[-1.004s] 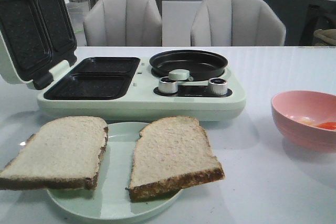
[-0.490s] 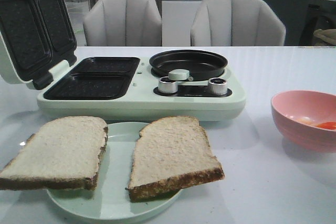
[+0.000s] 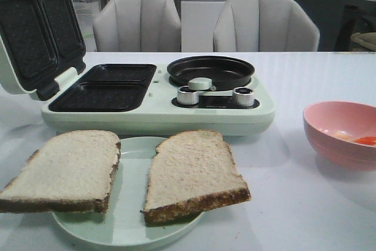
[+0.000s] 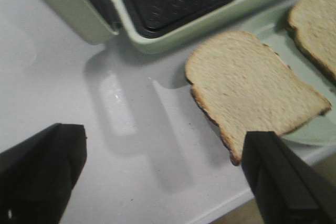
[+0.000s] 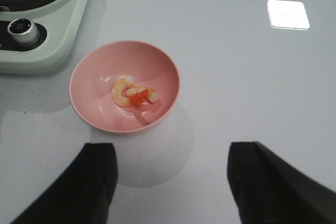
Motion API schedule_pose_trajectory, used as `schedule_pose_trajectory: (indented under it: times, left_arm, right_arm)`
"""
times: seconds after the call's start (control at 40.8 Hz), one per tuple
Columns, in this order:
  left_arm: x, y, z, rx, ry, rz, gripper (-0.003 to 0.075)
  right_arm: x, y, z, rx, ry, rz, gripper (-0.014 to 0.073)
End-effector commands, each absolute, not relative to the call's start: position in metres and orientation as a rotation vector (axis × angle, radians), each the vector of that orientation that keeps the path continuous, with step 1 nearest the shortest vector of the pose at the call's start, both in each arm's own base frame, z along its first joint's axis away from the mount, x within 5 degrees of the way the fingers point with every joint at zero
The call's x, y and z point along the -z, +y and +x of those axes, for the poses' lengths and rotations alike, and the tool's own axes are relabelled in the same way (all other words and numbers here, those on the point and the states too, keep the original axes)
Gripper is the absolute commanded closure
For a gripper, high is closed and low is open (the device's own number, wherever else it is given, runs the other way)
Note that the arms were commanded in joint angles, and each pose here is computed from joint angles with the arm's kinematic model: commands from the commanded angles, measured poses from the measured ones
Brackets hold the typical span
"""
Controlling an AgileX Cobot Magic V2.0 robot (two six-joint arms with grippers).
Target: Make breakfast with bread and shrimp
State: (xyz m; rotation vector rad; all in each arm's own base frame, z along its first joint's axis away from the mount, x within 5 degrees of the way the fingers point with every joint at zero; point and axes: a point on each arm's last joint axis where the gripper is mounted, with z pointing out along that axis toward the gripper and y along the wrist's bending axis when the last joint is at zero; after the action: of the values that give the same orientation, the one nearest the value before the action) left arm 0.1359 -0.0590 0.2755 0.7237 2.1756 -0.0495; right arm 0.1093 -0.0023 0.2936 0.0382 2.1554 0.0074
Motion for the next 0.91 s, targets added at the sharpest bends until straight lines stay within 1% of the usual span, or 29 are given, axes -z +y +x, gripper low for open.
schedule_pose_trajectory:
  times: [0.0, 0.098, 0.171, 0.269, 0.392, 0.612, 0.784, 0.882]
  left_arm:
    - [-0.276, -0.078, 0.135, 0.03, 2.044, 0.932, 0.0085]
    - [-0.259, -0.092, 0.124, 0.0, 1.978, 1.151, 0.0086]
    - [-0.25, -0.097, 0.122, -0.053, 1.951, 1.21, 0.0102]
    - [-0.241, -0.103, 0.122, -0.191, 1.909, 1.294, 0.0134]
    - [-0.229, -0.116, 0.124, -0.352, 1.844, 1.435, 0.0137]
    - [-0.206, -0.137, 0.136, -0.511, 1.778, 1.539, 0.0138]
    - [-0.19, -0.145, 0.143, -0.564, 1.777, 1.597, 0.0138]
    - [-0.184, -0.148, 0.147, -0.58, 1.779, 1.591, 0.0138]
  right_arm:
    - [-0.309, -0.004, 0.114, 0.012, 2.064, 0.033, 0.0039]
    - [-0.309, -0.004, 0.114, 0.012, 2.064, 0.033, 0.0039]
    - [-0.309, -0.004, 0.114, 0.012, 2.064, 0.033, 0.0039]
    - [-0.309, -0.004, 0.114, 0.012, 2.064, 0.033, 0.0039]
    - [-0.309, -0.004, 0.114, 0.012, 2.064, 0.033, 0.0039]
    - [-0.309, -0.004, 0.114, 0.012, 2.064, 0.033, 0.0039]
    - [-0.309, -0.004, 0.114, 0.012, 2.064, 0.033, 0.0039]
    - [-0.309, -0.004, 0.114, 0.012, 2.064, 0.033, 0.0039]
